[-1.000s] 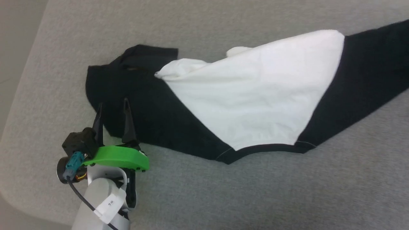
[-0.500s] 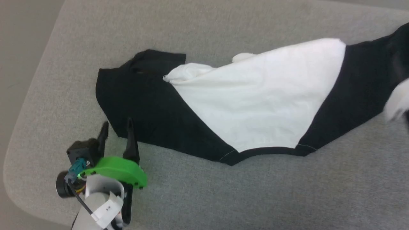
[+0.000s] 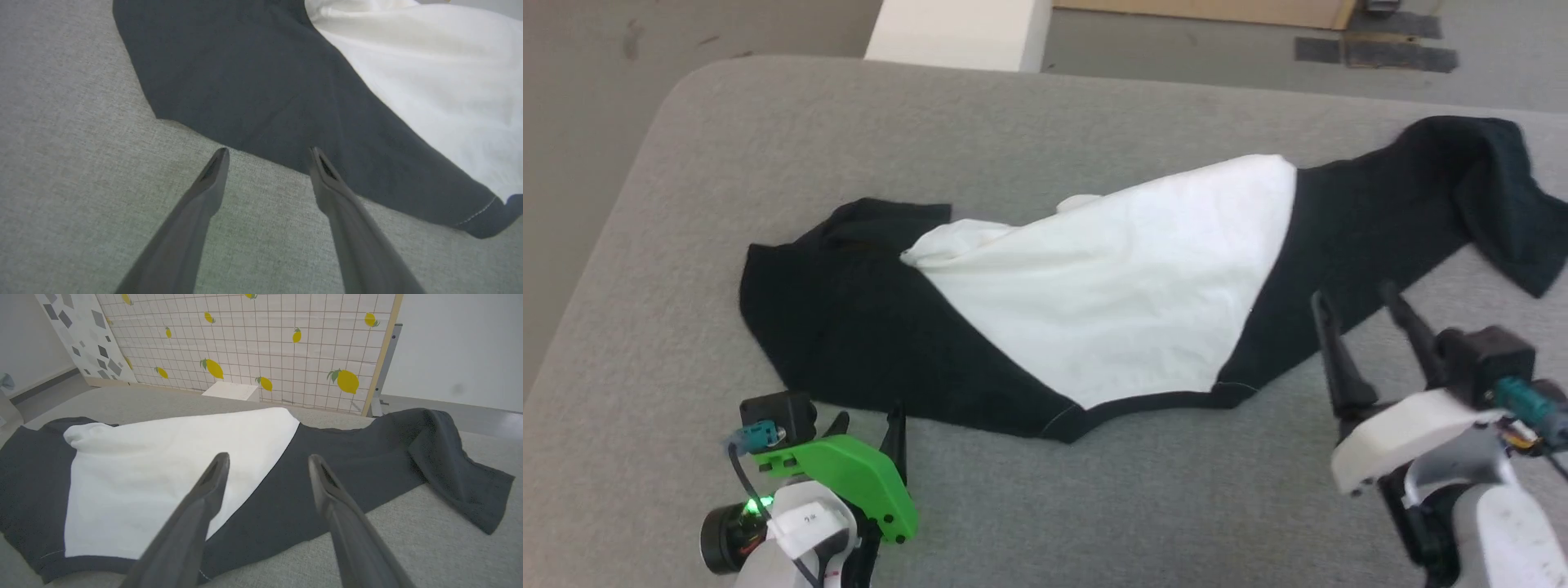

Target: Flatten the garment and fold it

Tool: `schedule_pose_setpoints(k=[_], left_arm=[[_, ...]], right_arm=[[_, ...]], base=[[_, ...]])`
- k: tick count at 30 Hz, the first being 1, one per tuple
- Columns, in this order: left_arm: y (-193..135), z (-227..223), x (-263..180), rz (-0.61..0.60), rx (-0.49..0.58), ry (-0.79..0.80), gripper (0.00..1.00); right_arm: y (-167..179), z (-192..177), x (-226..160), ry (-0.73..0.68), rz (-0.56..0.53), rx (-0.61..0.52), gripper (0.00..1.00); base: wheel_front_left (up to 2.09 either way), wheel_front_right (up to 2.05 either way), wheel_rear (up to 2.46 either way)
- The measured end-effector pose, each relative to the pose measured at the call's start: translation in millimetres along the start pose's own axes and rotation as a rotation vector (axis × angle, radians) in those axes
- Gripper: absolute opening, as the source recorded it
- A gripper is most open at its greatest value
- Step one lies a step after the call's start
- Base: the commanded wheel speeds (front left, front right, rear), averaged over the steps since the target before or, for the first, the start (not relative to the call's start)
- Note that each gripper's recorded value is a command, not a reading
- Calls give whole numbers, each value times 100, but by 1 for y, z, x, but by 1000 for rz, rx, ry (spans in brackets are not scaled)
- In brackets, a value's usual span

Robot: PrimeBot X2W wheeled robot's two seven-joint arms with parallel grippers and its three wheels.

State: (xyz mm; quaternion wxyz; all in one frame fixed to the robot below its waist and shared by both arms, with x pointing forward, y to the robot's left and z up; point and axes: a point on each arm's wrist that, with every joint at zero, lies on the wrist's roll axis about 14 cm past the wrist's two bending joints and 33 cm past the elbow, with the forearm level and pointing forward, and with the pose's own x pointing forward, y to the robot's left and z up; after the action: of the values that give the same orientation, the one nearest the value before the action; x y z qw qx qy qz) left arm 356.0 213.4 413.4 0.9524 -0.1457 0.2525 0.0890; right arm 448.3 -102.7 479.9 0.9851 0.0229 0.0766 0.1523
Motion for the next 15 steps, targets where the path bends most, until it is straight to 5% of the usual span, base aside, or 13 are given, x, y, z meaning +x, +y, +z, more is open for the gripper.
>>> schedule_pose_setpoints(k=[15], left_arm=[[-12, -18, 31, 18, -79, 159, 100]], right_arm=[[-8, 4, -28, -6, -48, 9, 100]], base=[[0, 0, 0]])
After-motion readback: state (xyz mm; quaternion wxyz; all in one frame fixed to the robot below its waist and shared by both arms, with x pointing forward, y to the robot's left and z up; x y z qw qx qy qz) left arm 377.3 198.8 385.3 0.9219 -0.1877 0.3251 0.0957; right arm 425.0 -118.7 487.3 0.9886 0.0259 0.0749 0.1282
